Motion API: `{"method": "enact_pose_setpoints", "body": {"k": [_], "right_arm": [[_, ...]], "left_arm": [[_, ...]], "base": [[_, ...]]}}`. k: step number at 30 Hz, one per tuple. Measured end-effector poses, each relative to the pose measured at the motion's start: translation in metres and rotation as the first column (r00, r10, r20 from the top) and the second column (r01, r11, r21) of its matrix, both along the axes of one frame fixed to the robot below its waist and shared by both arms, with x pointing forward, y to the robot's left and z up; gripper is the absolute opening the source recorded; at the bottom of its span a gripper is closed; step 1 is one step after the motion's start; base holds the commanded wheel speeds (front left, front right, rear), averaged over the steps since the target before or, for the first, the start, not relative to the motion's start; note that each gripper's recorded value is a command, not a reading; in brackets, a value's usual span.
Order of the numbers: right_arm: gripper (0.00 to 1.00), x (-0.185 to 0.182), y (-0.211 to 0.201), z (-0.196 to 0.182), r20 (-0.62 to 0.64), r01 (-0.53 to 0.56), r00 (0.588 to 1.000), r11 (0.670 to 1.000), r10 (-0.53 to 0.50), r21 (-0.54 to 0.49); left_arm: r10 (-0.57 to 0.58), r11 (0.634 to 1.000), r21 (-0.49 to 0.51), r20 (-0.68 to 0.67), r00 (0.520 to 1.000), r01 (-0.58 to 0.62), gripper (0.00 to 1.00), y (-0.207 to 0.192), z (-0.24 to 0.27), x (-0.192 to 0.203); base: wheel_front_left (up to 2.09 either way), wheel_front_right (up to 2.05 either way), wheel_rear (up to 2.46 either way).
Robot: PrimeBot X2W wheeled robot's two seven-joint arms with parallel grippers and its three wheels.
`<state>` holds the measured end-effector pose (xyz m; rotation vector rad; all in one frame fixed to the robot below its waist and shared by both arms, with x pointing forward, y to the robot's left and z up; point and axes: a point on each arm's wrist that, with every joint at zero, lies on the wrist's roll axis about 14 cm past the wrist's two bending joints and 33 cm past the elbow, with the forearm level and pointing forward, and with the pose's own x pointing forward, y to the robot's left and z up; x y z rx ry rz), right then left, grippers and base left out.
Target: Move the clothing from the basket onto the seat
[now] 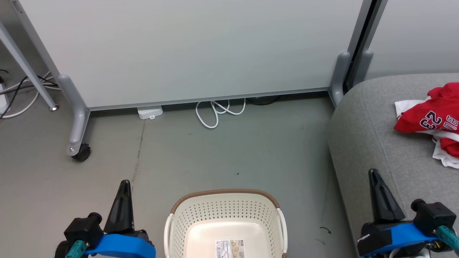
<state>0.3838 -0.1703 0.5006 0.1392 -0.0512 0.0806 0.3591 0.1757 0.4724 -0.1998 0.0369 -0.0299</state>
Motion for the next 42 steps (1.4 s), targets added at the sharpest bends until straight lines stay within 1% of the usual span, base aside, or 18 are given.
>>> {"method": "enact_pose_setpoints", "body": {"k": [8,18,20,25,33,40,41,42], "right_arm": [[0.0,0.0,-0.007,-0.003,-0.035,0.033,0.999,0.988,-0.028,0.152],[0.0,-0.001,-0.013,-0.007,-0.072,0.068,0.996,0.945,-0.047,0.32],[0.0,0.0,-0.015,-0.007,-0.082,0.077,0.995,0.927,-0.05,0.367],[0.0,-0.001,-0.016,-0.009,-0.1,0.09,0.994,0.896,-0.051,0.435],[0.0,0.0,-0.019,-0.01,-0.117,0.105,0.992,0.838,-0.05,0.535],[0.0,0.0,-0.021,-0.011,-0.132,0.117,0.99,0.781,-0.045,0.614],[0.0,0.0,-0.021,-0.011,-0.135,0.12,0.99,0.766,-0.044,0.632],[0.0,0.0,-0.021,-0.011,-0.137,0.121,0.99,0.758,-0.043,0.641]], "left_arm": [[0.043,0.988,-0.145,-0.031,0.999,-0.047,0.0,0.008,-0.003,0.001],[0.07,0.949,-0.305,-0.057,0.996,-0.084,0.0,0.013,-0.003,0.003],[0.076,0.932,-0.35,-0.064,0.995,-0.094,0.0,0.015,-0.003,0.004],[0.086,0.902,-0.417,-0.075,0.993,-0.11,0.0,0.018,-0.003,0.005],[0.093,0.848,-0.515,-0.087,0.992,-0.125,0.0,0.02,-0.001,0.008],[0.094,0.796,-0.59,-0.094,0.991,-0.132,0.0,0.021,0.0,0.01],[0.095,0.781,-0.61,-0.096,0.991,-0.134,0.0,0.022,0.001,0.01],[0.094,0.774,-0.619,-0.097,0.991,-0.134,0.0,0.022,0.001,0.01]], "base": [[0.0,0.0,0.0],[0.0,0.0,0.0],[0.0,0.0,0.0],[0.0,0.0,0.0],[0.0,0.0,0.0],[0.0,0.0,0.0],[0.0,0.0,0.0],[0.0,0.0,0.0]]}}
